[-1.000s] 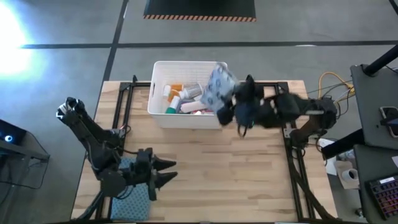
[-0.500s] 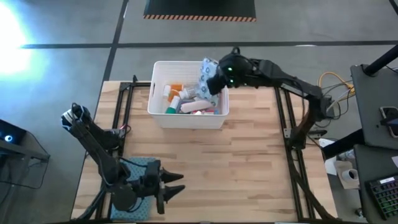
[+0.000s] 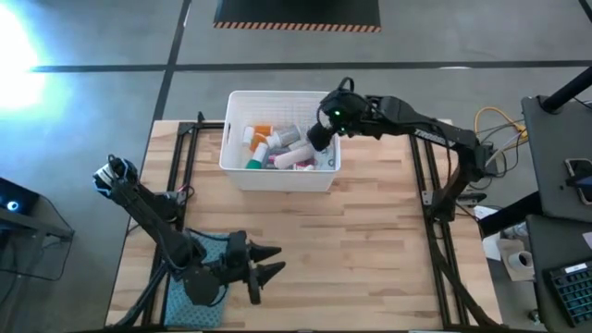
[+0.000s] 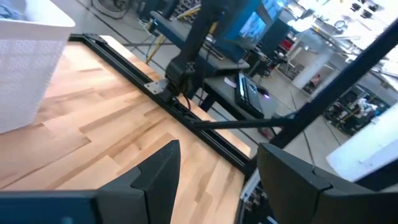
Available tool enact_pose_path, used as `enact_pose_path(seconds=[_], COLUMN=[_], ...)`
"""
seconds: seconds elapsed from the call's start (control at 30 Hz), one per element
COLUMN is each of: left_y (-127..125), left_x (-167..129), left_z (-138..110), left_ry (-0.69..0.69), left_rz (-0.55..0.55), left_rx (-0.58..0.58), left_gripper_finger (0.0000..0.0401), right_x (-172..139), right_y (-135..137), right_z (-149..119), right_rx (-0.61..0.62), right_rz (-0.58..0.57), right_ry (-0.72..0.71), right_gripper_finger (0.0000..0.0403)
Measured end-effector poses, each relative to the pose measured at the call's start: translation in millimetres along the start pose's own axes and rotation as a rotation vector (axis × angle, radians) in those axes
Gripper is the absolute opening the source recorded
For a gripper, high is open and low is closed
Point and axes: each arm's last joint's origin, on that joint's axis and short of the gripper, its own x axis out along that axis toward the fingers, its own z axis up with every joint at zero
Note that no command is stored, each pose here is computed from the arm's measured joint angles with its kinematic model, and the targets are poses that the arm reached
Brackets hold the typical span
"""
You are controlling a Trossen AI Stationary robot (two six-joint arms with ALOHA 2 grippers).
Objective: Pick & place medical supplies in basket/bin
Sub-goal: Return to Home Position
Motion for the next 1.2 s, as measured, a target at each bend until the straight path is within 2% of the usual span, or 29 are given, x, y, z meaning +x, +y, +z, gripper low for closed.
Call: enact_pose_path(seconds=[0.1, 0.17, 0.3, 0.37, 0.47, 0.6, 0.73, 0.77, 0.8, 0.87, 0.93, 1.07, 1.13, 1.2], left_y=[2, 3, 7, 15, 28, 43, 58, 61, 63, 65, 63, 55, 55, 57], left_x=[6, 10, 21, 29, 47, 65, 69, 68, 65, 57, 49, 32, 26, 21], left_z=[3, 4, 9, 14, 23, 44, 70, 75, 81, 90, 98, 108, 114, 116], left_ry=[0.003, 0.059, 0.107, 0.122, 0.174, 0.232, 0.204, 0.197, 0.194, 0.233, 0.222, 0.181, 0.160, 0.147], left_rz=[0.003, -0.043, -0.080, -0.083, -0.112, -0.185, -0.137, -0.126, -0.121, -0.138, -0.169, -0.248, -0.270, -0.290], left_rx=[-0.001, 0.026, 0.093, 0.124, 0.159, 0.218, 0.236, 0.234, 0.220, 0.148, 0.118, 0.242, 0.270, 0.319], left_gripper_finger=[0.0194, 0.0194, 0.0194, 0.0194, 0.0194, 0.0194, 0.0194, 0.0194, 0.0194, 0.0194, 0.0194, 0.0194, 0.0194, 0.0194], right_x=[-30, -57, -110, -131, -150, -162, -169, -169, -171, -174, -179, -186, -183, -175], right_y=[14, 27, 46, 47, 37, 8, -31, -39, -46, -56, -55, -44, -40, -38], right_z=[-6, -16, -49, -69, -102, -147, -177, -182, -186, -192, -194, -194, -198, -207], right_rx=[-0.122, -0.216, -0.429, -0.477, -0.433, -0.303, -0.169, -0.085, 0.007, 0.074, 0.029, -0.088, -0.103, -0.104], right_rz=[0.073, 0.148, 0.350, 0.423, 0.453, 0.383, 0.388, 0.407, 0.443, 0.528, 0.677, 1.025, 1.129, 1.185], right_ry=[-0.047, -0.082, -0.113, -0.117, -0.089, -0.085, -0.018, 0.019, 0.061, 0.084, 0.013, -0.224, -0.341, -0.385], right_gripper_finger=[0.0327, 0.0334, 0.0337, 0.0335, 0.0328, 0.0328, 0.0333, 0.0334, 0.0335, 0.0338, 0.0340, 0.0344, 0.0345, 0.0345])
